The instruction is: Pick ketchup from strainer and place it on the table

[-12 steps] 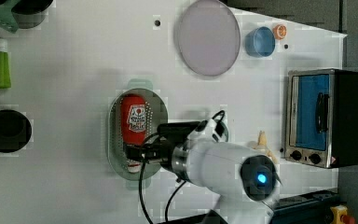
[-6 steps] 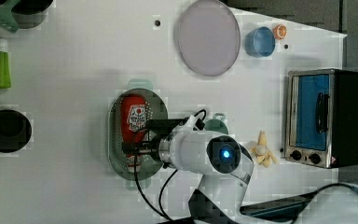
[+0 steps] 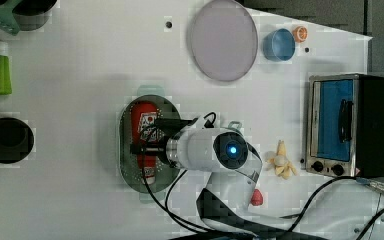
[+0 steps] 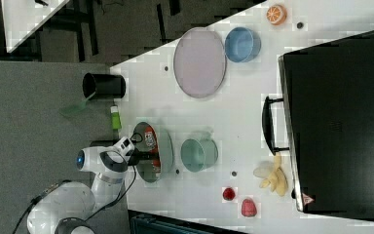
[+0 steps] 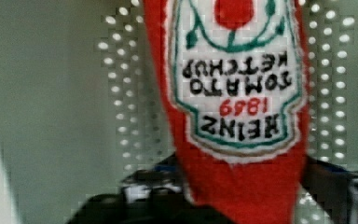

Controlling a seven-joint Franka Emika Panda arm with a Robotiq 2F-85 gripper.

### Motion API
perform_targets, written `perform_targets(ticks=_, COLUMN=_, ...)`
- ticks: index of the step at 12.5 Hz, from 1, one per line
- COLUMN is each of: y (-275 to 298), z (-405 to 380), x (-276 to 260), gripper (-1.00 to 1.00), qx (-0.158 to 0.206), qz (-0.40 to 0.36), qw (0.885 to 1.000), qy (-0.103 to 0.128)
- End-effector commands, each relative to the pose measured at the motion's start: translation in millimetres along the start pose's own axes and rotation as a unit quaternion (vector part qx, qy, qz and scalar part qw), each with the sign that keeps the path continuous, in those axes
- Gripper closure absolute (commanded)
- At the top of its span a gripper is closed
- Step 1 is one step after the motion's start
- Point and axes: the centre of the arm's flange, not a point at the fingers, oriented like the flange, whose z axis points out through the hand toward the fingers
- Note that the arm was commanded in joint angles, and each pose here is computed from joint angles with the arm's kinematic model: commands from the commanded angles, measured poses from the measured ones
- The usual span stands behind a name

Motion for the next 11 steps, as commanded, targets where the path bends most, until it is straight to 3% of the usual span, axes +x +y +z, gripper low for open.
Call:
perform_targets(ticks=1, y=-17.0, z=-23.1, x=8.7, gripper=-0.21, qx=0.010, qz=0.014, qw=0.999, qy=0.031)
perform_targets(ticks=5, y=-34.2, z=-87.5, x=-0.4, gripper=-0.21, qx=0.000, qz=0.012, qw=0.998, qy=0.062)
perform_targets(ticks=9, y=-43.8, z=-179.3, x=6.1, gripper=-0.21, qx=0.027, qz=0.095, qw=0.993, qy=0.058)
perform_targets(ticks=11, y=-38.1, z=-218.9, x=20.8, gripper=-0.21, qx=0.018, qz=0.116, qw=0.992, qy=0.053)
